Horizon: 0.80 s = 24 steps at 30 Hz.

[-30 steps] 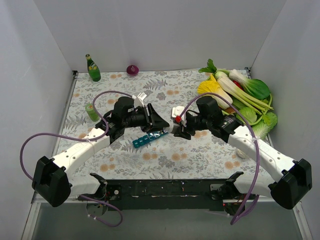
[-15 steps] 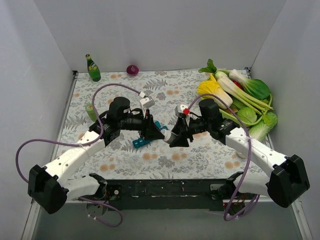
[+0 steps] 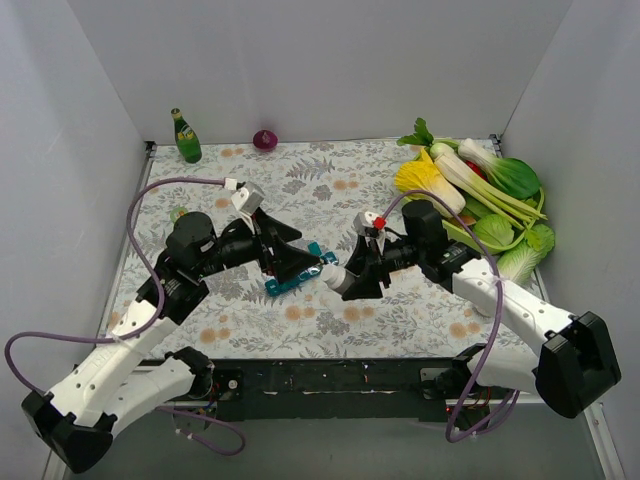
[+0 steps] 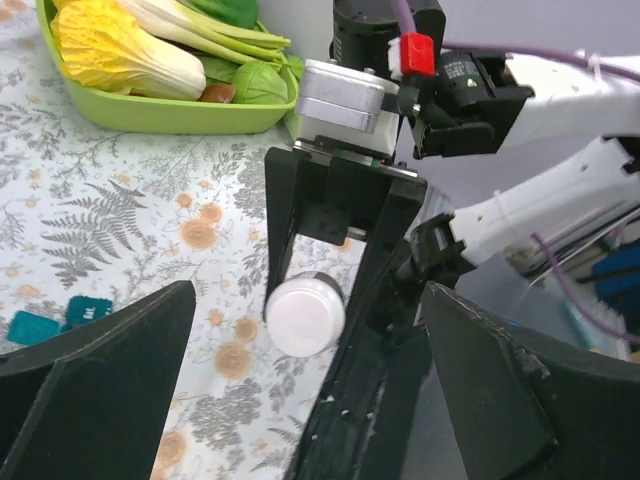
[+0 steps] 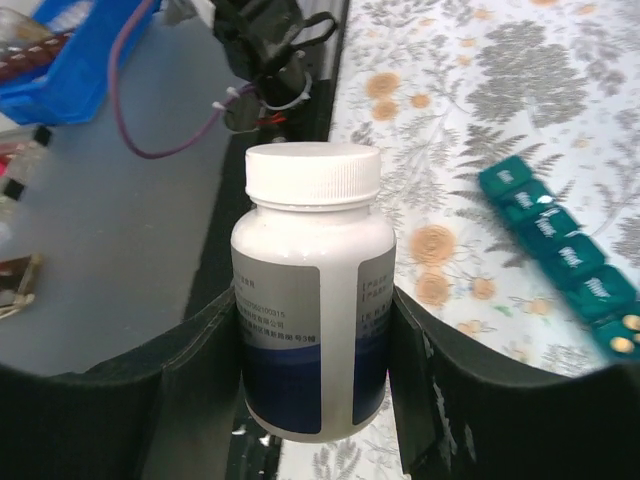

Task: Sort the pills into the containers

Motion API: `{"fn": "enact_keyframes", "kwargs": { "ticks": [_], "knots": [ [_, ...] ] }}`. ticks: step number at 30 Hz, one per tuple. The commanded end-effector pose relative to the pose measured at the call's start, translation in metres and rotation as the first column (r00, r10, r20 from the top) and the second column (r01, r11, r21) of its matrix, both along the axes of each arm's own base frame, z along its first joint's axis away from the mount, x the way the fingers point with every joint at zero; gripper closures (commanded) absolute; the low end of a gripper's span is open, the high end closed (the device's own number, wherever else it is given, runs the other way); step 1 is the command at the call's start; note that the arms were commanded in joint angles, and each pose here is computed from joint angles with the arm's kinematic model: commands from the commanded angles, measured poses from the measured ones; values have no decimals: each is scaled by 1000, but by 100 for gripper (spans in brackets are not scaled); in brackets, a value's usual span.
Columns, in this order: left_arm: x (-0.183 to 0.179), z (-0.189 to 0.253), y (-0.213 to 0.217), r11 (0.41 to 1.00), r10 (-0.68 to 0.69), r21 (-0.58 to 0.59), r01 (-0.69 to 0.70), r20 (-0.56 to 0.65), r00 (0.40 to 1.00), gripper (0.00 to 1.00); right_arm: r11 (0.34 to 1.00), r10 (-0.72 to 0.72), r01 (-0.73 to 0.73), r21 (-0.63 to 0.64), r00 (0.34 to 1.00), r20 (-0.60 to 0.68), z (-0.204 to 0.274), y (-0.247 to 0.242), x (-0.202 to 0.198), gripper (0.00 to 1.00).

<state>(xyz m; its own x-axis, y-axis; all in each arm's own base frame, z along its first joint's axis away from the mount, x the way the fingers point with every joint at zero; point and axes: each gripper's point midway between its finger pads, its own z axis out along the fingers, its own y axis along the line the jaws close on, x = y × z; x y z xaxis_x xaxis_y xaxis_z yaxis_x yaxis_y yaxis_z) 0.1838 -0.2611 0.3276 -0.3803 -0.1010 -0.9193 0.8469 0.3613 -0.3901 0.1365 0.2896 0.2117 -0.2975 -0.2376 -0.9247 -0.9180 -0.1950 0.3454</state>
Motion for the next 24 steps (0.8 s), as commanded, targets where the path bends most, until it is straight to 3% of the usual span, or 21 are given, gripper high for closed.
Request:
{"fn": "enact_keyframes", "kwargs": {
  "ticks": [1,4,7,14,24],
  "knots": [
    [9,1,0,992,98,-57,-117,-270,958,2,997,-61,71,-25,958,281,16,-5,25,99],
    [10,-26,-11,990,93,-41,-133,-519,850,2,988,-102,139,-59,904,415,16,-9,45,99],
    [8,-38,-21,992,56,-52,-116,-640,766,2,977,-126,193,-95,872,473,14,-14,57,99],
    [21,-49,-32,990,76,-35,-137,-685,725,2,971,-125,211,-113,851,511,9,-16,61,99],
    [23,-79,-49,992,107,36,-117,-719,686,23,971,-124,209,-113,852,508,8,-16,60,99]
  ]
}}
